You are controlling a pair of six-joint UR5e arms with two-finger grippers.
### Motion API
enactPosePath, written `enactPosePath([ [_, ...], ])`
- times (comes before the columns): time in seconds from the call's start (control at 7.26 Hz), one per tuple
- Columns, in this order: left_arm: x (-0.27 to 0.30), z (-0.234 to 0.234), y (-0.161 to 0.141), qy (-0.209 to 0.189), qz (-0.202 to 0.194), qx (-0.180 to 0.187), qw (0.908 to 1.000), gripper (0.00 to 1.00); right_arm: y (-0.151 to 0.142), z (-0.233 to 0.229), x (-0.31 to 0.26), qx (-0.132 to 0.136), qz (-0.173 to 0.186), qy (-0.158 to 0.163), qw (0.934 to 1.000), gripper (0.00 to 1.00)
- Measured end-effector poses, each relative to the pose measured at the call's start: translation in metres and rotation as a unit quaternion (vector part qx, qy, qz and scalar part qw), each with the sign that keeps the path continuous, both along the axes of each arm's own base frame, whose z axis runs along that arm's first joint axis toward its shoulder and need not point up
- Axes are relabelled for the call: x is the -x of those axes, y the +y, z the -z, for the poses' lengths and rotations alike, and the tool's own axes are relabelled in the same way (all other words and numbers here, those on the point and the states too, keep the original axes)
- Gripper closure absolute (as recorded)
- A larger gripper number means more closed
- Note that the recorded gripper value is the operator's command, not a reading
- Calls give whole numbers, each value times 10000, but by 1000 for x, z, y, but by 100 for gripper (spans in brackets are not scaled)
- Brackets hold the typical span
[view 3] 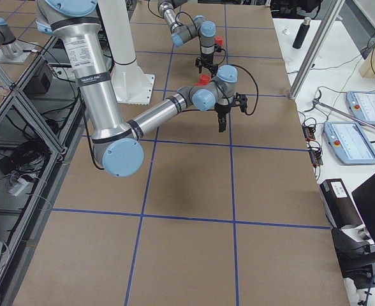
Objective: Form red blocks into L shape at center
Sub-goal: 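Carry the center cube with the left gripper against the placed cube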
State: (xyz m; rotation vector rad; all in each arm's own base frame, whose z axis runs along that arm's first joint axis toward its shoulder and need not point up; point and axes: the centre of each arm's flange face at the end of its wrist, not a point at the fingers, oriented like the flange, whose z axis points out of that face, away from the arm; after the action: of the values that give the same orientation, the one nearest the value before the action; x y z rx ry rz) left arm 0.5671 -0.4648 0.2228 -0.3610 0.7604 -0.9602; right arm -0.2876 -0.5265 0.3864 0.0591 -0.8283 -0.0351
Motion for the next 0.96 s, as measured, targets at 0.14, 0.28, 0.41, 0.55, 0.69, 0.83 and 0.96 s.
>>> enactPosePath([
  [0.14,-3,-2,0,-22,-11,13,10000,0,0,-2,0,11,0,12,10000,0],
  [0.28,-6,-2,-1,-34,-22,22,10000,6,0,-3,1,19,0,19,10000,0],
  [0.41,-8,0,-1,-33,-28,27,10000,27,0,-3,1,26,0,25,10000,0],
  [0.55,-10,0,0,-42,-25,45,10000,47,0,-5,0,36,0,33,10000,0],
  [0.69,-12,-2,0,-64,-26,66,10000,77,0,-7,0,51,0,44,10000,0],
  [0.83,-14,-3,1,-76,-27,80,9999,99,0,-8,1,61,0,51,10000,0],
  [0.96,-14,-3,1,-76,-22,91,9999,100,-1,-9,1,67,0,55,10000,0],
])
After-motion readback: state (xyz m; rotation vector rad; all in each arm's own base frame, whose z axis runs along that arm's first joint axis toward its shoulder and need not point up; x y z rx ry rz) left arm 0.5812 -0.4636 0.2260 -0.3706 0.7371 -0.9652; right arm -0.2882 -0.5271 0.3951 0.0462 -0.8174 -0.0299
